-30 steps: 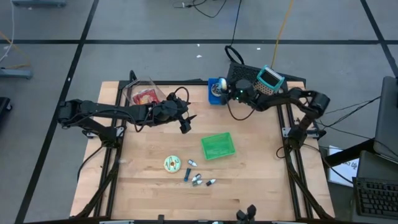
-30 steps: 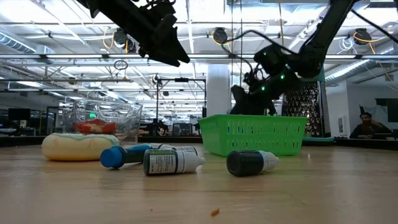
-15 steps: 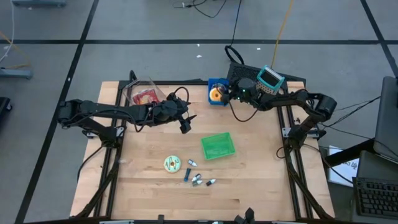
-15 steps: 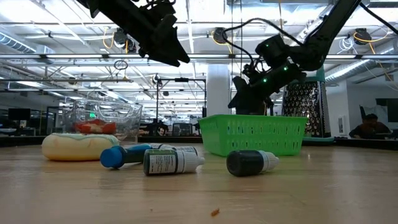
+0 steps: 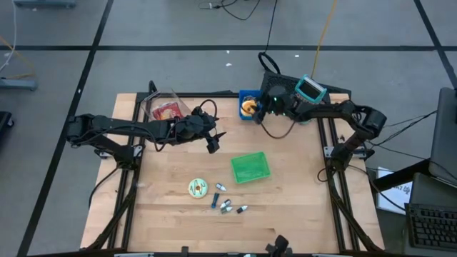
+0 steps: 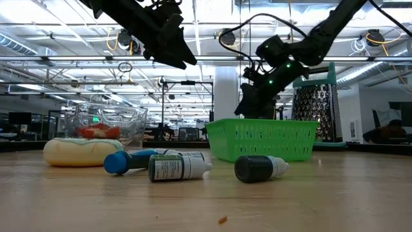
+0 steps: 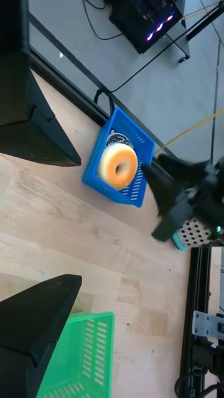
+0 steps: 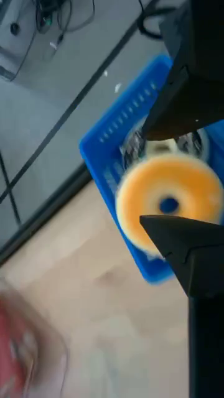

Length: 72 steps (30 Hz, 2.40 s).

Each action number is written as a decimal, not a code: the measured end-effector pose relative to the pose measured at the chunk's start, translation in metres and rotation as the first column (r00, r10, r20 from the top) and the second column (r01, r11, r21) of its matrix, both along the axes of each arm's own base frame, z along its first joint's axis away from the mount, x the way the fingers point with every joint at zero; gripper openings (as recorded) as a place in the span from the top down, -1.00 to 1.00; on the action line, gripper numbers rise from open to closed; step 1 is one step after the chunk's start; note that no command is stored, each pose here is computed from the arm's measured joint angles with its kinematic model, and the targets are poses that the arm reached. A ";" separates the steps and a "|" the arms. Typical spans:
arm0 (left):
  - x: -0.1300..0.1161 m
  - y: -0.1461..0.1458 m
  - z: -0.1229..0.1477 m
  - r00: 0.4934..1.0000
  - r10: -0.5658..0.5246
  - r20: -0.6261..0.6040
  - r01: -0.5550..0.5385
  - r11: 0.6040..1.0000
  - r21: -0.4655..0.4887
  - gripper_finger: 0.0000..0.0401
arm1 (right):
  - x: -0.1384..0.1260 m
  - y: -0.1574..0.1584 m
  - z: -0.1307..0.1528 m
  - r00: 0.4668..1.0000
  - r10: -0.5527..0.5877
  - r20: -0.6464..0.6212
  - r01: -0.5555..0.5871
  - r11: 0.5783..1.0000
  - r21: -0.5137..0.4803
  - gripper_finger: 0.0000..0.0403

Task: Pick & Place Food Item
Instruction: Put the blue donut into the blue bin

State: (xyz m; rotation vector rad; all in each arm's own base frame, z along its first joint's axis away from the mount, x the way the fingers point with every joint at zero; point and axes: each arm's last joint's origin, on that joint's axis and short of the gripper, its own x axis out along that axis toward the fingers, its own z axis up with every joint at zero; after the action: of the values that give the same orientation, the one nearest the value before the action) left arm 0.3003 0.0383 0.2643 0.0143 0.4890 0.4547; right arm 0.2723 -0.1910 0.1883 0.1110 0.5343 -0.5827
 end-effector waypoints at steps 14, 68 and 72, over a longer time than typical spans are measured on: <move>0.000 -0.001 0.000 1.000 -0.003 -0.002 0.003 1.000 -0.002 -0.49 | 0.019 -0.021 -0.025 0.980 0.008 -0.201 -0.001 0.999 0.037 0.05; 0.004 0.005 0.009 0.978 0.112 0.175 -0.089 0.987 -0.133 -0.49 | 0.035 0.045 0.066 0.981 0.192 0.018 -0.180 0.946 -0.271 0.97; 0.004 0.013 0.014 0.946 0.191 0.263 -0.132 0.965 -0.226 -0.49 | 0.047 0.075 0.073 0.977 0.211 -0.020 -0.202 0.897 -0.394 0.97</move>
State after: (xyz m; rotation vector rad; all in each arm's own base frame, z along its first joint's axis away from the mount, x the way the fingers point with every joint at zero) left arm 0.3045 0.0514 0.2781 -0.2895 0.2531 0.5563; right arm 0.3194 -0.1163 0.2614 -0.3203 0.3903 -0.4695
